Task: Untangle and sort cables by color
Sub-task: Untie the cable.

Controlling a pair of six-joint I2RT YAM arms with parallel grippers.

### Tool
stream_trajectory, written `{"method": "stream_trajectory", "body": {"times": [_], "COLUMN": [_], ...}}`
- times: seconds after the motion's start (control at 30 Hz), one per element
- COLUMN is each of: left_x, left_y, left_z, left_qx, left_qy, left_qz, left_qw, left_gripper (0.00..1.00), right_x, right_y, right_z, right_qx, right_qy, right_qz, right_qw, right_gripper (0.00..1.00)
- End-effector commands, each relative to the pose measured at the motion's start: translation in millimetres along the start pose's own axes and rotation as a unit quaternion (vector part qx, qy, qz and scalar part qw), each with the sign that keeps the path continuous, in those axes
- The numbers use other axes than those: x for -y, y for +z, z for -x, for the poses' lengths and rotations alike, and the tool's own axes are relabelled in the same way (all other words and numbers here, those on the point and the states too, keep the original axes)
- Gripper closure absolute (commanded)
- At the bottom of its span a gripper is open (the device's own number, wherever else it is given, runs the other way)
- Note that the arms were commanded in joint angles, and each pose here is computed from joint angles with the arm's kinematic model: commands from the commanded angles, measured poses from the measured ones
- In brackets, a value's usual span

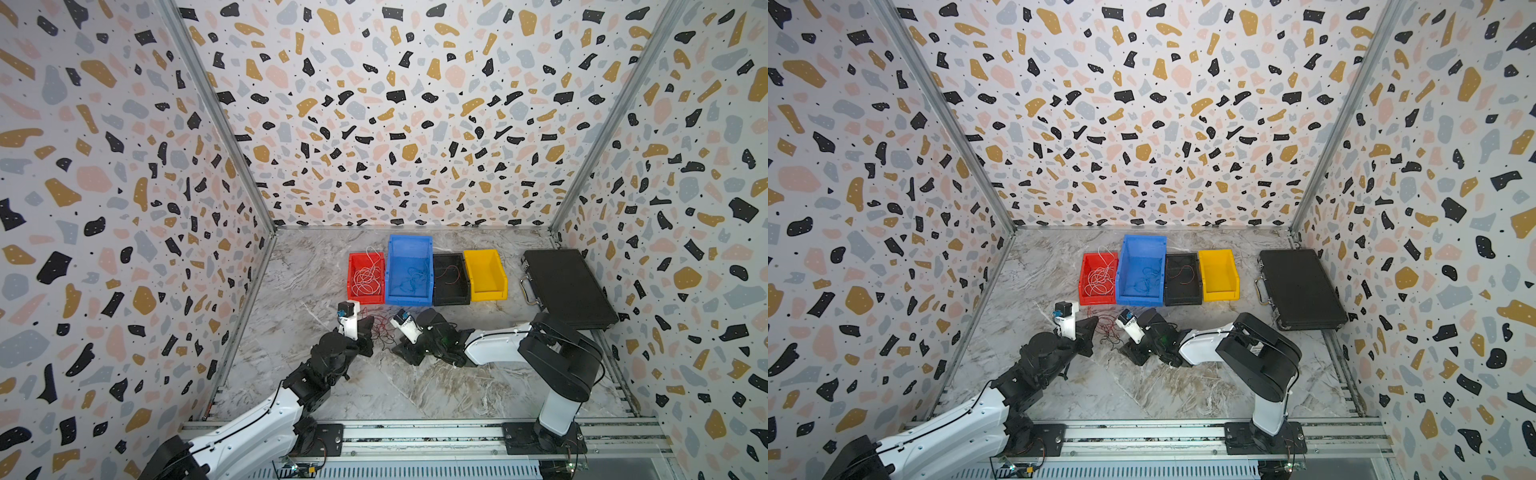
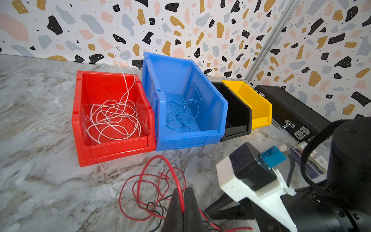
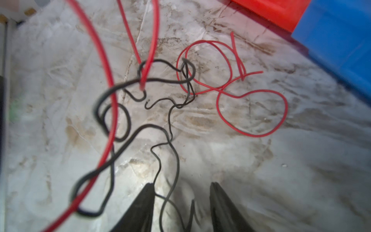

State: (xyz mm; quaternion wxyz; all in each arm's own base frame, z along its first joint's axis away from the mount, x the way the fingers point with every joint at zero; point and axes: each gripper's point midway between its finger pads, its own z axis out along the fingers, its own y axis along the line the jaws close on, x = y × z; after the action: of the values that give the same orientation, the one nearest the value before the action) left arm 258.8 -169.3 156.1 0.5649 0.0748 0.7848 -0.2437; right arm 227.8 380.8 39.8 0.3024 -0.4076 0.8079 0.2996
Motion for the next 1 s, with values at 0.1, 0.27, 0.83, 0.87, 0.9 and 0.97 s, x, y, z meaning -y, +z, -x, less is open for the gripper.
{"method": "stream_trajectory", "body": {"times": [0.1,0.27,0.83,0.87,0.9,0.97], "left_x": [6,-2,-9,-10,-10,-10], "left_y": [-4,-2,11,12,13,15], "left_z": [20,15,-2,-2,-3,-1], "left_qx": [0.034,0.026,0.0,-0.001,-0.001,0.0], "left_qy": [-0.012,0.003,0.012,0.013,0.011,0.011], "left_qz": [-0.012,0.009,0.028,0.031,0.031,0.032], "left_qw": [0.999,1.0,1.0,0.999,0.999,0.999], "left_gripper": [1.0,1.0,1.0,1.0,1.0,1.0], "right_x": [3,6,7,6,5,7], "right_y": [-10,-50,-273,-283,-291,-307], "right_z": [16,24,80,84,87,93], "right_qx": [0.027,0.048,0.118,0.126,0.132,0.138], "right_qy": [-0.007,-0.015,-0.071,-0.075,-0.079,-0.08], "right_qz": [-0.015,-0.049,-0.208,-0.213,-0.217,-0.234], "right_qw": [1.0,0.998,0.968,0.966,0.964,0.959], "right_gripper": [0.81,0.86,0.96,0.96,0.96,0.96]}}
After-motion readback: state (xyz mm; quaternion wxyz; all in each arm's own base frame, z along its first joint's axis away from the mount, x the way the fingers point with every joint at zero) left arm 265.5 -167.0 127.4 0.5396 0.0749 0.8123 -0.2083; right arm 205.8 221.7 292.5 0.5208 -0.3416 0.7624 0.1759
